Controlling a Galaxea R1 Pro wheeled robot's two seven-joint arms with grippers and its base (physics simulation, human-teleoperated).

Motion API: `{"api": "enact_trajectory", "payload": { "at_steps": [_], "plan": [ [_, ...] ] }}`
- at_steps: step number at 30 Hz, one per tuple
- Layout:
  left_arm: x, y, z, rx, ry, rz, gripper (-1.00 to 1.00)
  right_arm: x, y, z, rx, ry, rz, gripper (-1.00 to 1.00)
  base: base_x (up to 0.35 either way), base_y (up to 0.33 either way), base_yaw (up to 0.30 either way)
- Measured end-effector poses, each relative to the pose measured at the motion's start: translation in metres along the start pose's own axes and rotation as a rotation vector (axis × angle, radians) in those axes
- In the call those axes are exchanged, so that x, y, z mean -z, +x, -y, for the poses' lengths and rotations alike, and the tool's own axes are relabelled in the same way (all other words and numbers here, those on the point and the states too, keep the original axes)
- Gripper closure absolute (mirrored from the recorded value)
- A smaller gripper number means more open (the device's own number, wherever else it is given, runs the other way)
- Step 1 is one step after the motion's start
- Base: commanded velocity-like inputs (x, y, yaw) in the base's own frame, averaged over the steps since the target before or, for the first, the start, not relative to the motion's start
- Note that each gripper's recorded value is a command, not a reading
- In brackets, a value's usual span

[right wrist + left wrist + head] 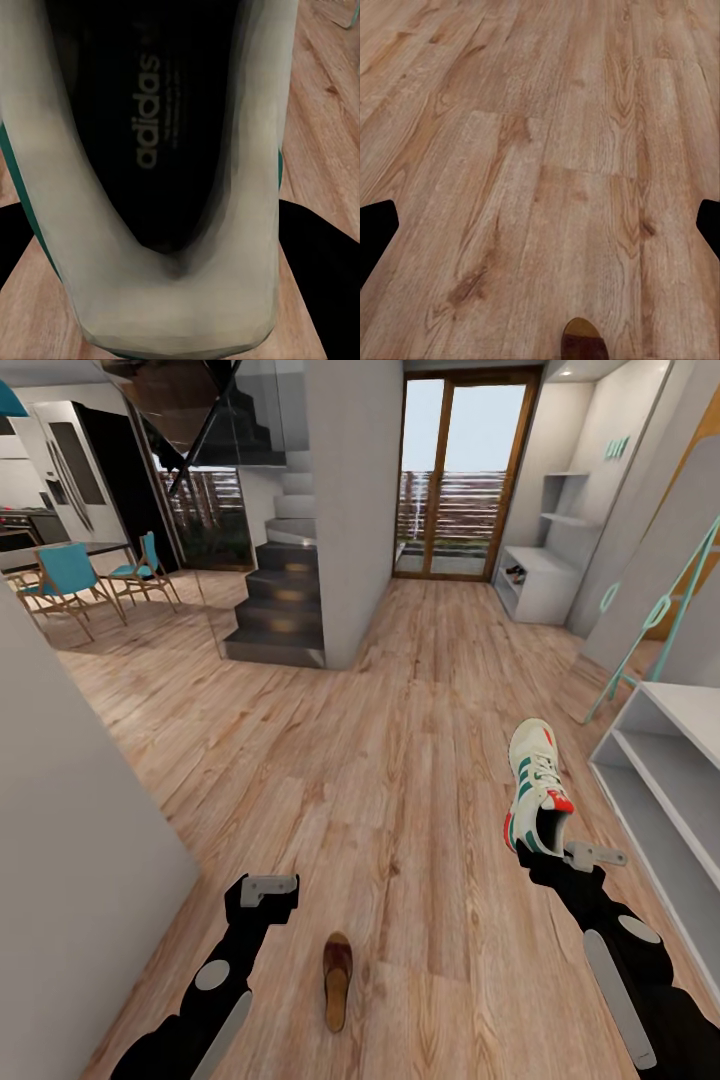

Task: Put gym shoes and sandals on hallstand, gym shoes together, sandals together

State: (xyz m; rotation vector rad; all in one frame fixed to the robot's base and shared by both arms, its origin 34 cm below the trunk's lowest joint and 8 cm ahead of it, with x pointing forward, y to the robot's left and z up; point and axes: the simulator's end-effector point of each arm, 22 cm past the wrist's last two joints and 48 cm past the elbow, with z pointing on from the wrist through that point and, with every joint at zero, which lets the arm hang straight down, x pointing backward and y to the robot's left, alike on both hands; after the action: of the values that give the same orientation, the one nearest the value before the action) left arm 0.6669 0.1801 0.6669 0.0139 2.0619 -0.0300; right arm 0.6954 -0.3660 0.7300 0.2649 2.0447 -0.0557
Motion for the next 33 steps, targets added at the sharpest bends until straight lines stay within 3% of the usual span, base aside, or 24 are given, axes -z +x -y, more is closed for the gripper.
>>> {"api": "enact_trajectory", "payload": {
  "at_steps": [17,33],
  "plan": [
    [-0.0002,-0.0001,0.0007,0.001,0.003,0.000,-1.00,-0.0002,0.0003,0.0000,0.000,0.000,-0.001,1.00,0.070,-0.001,0.000],
    [0.0000,-0.0002,0.0005,-0.001,0.002,0.001,-1.00,-0.0001,0.0008,-0.0005,0.003,0.001,-0.002,1.00,0.060,-0.093,0.000]
  ]
}}
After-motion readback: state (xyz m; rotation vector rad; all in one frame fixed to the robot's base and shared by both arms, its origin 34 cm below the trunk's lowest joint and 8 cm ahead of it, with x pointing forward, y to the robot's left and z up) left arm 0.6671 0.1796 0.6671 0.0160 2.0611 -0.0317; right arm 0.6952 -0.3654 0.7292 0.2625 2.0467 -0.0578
